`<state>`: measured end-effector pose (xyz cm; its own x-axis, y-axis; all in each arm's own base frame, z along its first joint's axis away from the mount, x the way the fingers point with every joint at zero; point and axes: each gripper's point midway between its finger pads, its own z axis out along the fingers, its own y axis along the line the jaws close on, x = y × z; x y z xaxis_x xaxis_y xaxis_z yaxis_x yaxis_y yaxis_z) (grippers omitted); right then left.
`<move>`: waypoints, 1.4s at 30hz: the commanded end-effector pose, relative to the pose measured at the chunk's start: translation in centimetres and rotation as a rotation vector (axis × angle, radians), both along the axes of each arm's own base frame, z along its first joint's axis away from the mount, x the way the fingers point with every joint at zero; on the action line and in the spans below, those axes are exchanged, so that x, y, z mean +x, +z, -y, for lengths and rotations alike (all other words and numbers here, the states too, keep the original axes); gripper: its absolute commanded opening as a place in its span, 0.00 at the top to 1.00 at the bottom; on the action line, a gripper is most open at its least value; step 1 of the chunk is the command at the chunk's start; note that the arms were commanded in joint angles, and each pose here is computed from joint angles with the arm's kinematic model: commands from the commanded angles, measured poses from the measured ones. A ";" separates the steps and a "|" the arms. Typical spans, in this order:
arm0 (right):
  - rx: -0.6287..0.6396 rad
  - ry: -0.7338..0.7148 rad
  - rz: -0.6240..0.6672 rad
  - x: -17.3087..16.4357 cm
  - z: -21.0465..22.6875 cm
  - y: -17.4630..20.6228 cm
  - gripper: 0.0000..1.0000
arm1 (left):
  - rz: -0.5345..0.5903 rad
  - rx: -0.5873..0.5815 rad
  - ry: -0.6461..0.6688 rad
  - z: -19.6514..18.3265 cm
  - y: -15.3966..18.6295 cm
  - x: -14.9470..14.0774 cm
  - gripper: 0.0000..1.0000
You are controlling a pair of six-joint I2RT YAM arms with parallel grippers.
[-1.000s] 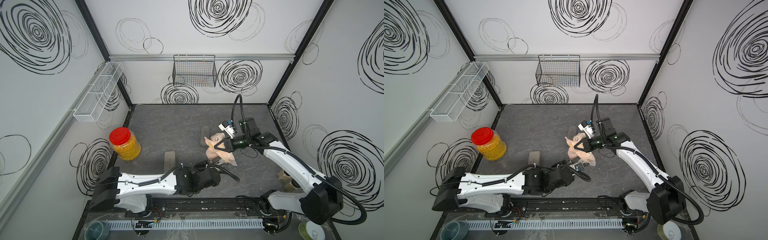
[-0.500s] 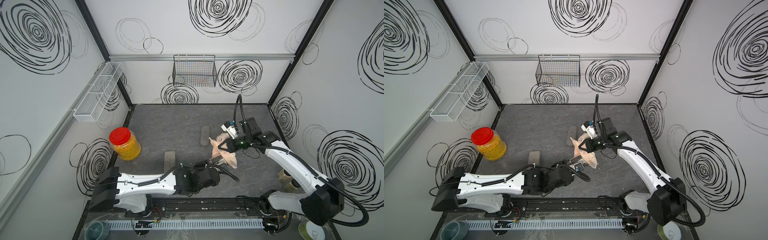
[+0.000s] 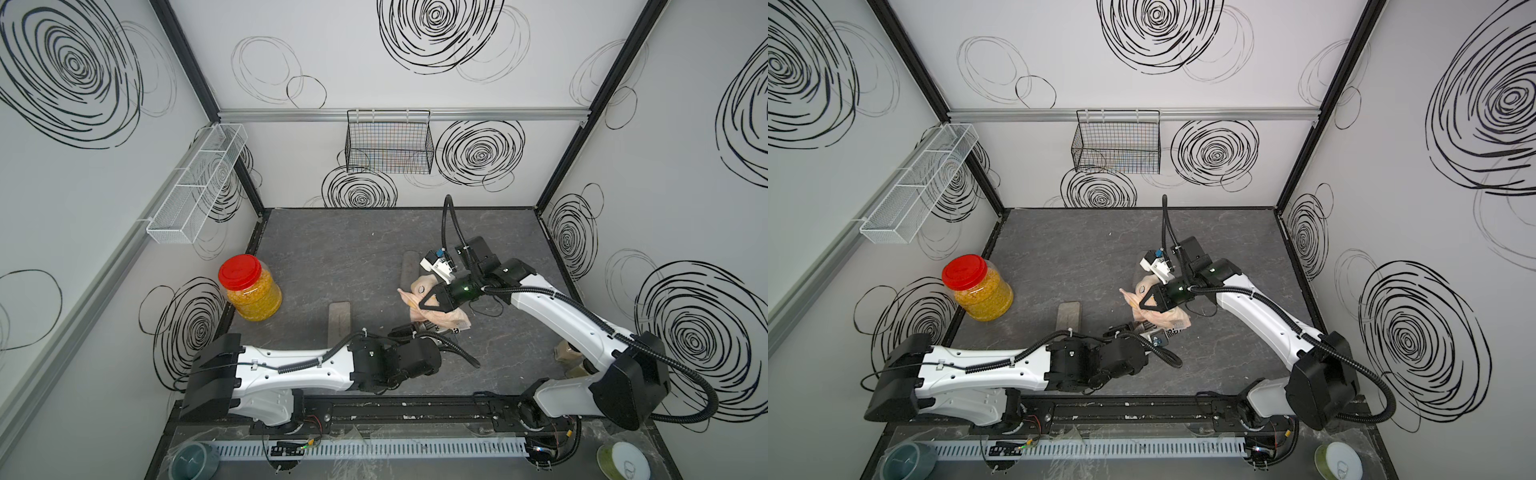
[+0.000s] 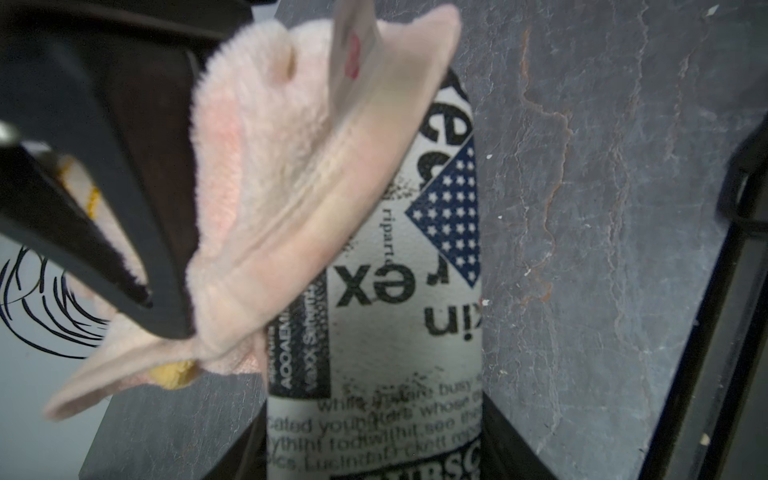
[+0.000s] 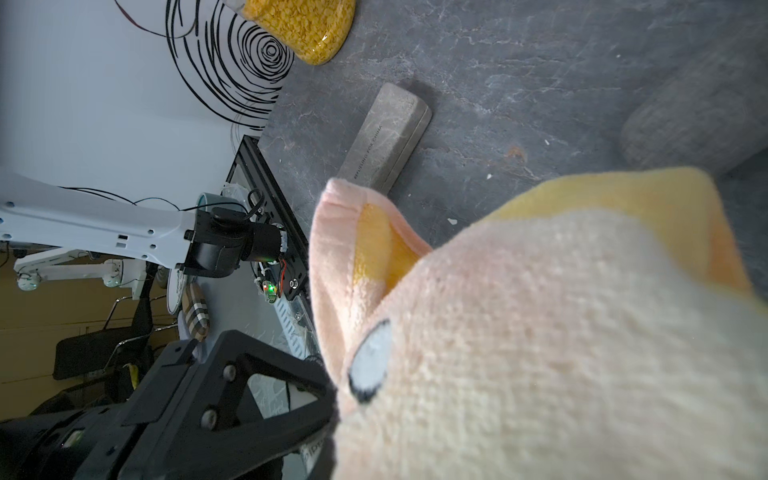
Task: Wipe the eyeglass case
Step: Wipe the dirt from the eyeglass case.
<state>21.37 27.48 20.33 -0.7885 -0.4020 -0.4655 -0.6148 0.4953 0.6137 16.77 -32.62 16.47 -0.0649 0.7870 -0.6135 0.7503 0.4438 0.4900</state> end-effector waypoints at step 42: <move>-0.068 -0.115 -0.019 0.8 2.0 -0.4 0.99 | 0.061 -0.075 0.083 -0.1 2.1 1.5 0.49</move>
<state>21.78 28.11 20.24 -0.7999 -0.3821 -0.4628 -0.6000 0.5282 0.6009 17.12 -32.24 16.34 -0.0690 0.7981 -0.5986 0.7288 0.4501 0.5161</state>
